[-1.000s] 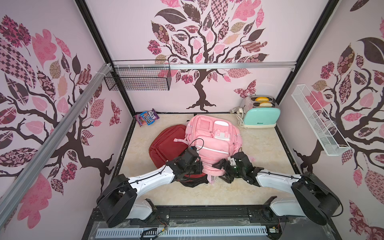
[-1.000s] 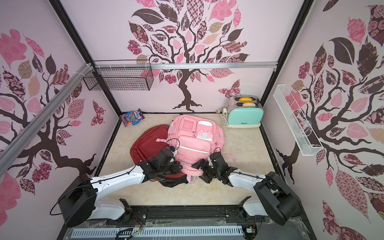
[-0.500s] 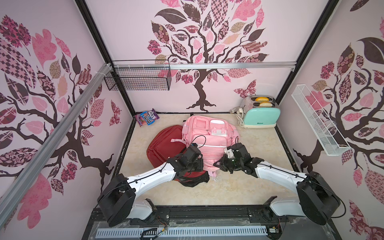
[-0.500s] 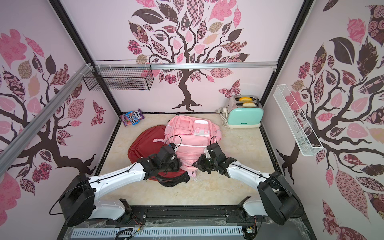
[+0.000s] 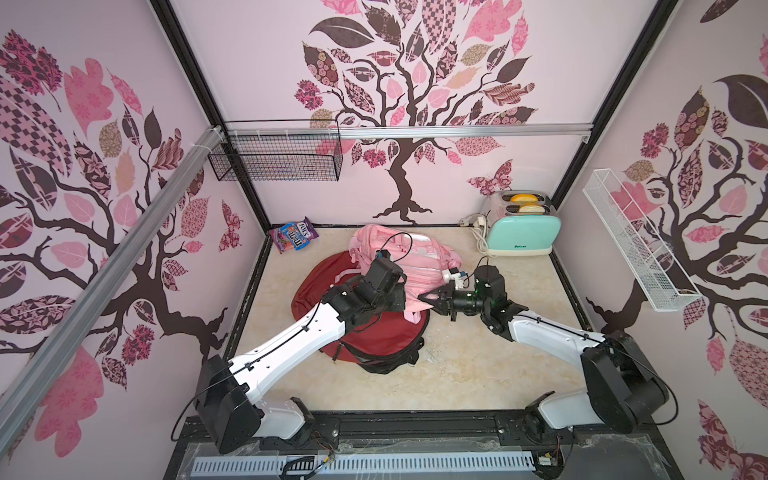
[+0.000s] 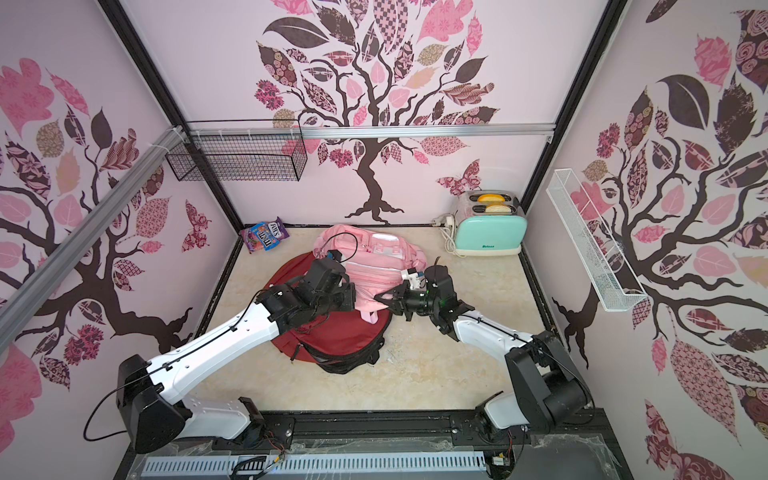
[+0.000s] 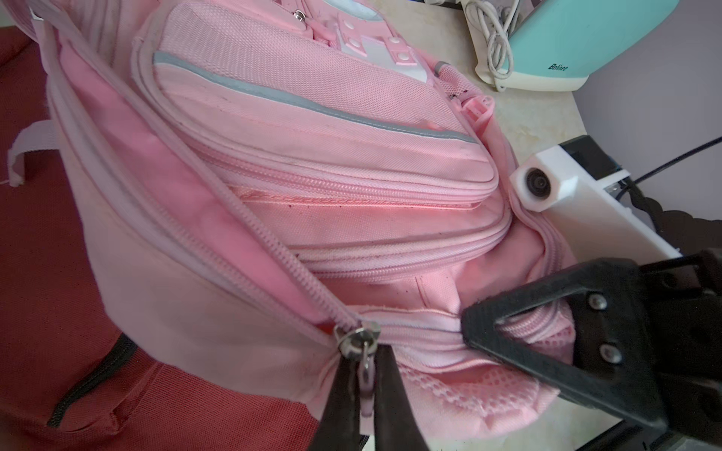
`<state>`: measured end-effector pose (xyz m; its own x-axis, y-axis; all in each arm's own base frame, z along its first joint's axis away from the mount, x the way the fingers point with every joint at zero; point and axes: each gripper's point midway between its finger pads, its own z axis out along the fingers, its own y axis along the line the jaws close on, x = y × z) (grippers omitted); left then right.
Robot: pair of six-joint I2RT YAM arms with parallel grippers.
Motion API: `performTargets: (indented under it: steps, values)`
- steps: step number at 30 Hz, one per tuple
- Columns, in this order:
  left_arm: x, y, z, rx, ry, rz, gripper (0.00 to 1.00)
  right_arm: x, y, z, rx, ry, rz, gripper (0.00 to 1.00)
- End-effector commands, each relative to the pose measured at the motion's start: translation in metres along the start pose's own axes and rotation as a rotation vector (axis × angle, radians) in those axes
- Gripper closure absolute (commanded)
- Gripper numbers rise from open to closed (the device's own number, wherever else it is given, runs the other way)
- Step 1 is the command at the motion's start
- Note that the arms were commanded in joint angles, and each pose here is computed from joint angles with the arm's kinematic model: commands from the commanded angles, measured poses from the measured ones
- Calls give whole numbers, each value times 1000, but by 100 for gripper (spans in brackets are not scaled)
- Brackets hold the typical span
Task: Zip up the backpack
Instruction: Zip the zipper on the backpack.
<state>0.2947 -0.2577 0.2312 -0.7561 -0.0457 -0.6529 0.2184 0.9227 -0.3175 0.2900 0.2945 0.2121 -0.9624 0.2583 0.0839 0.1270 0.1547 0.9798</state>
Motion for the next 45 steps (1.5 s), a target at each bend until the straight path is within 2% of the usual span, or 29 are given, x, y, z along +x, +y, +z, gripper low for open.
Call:
performTargets:
  steps: [1,5,9,15,19,24,28,32,39,45]
  values:
    - [1,-65,-30,274,11,72,100,34,92,-2,-264,145,-246,100]
    - [21,-59,-34,269,36,87,100,48,69,-9,-171,193,-285,100]
    - [52,-49,-31,261,86,92,100,56,36,-26,29,181,-376,100]
    - [90,-31,-14,255,152,64,100,37,-6,-49,270,125,-409,100]
    - [106,-25,-5,262,170,42,100,25,-35,-52,407,119,-415,100]
    - [114,-19,4,252,176,18,100,17,-55,-49,470,124,-394,100]
    - [118,-21,11,255,193,13,100,1,-63,-60,580,36,-416,100]
    - [129,-32,17,321,233,43,100,-8,-64,-67,641,1,-442,100]
    - [158,-15,38,268,300,46,100,-21,-66,-78,729,-55,-494,100]
    - [161,-8,42,243,293,35,100,-25,-68,-80,754,-65,-515,100]
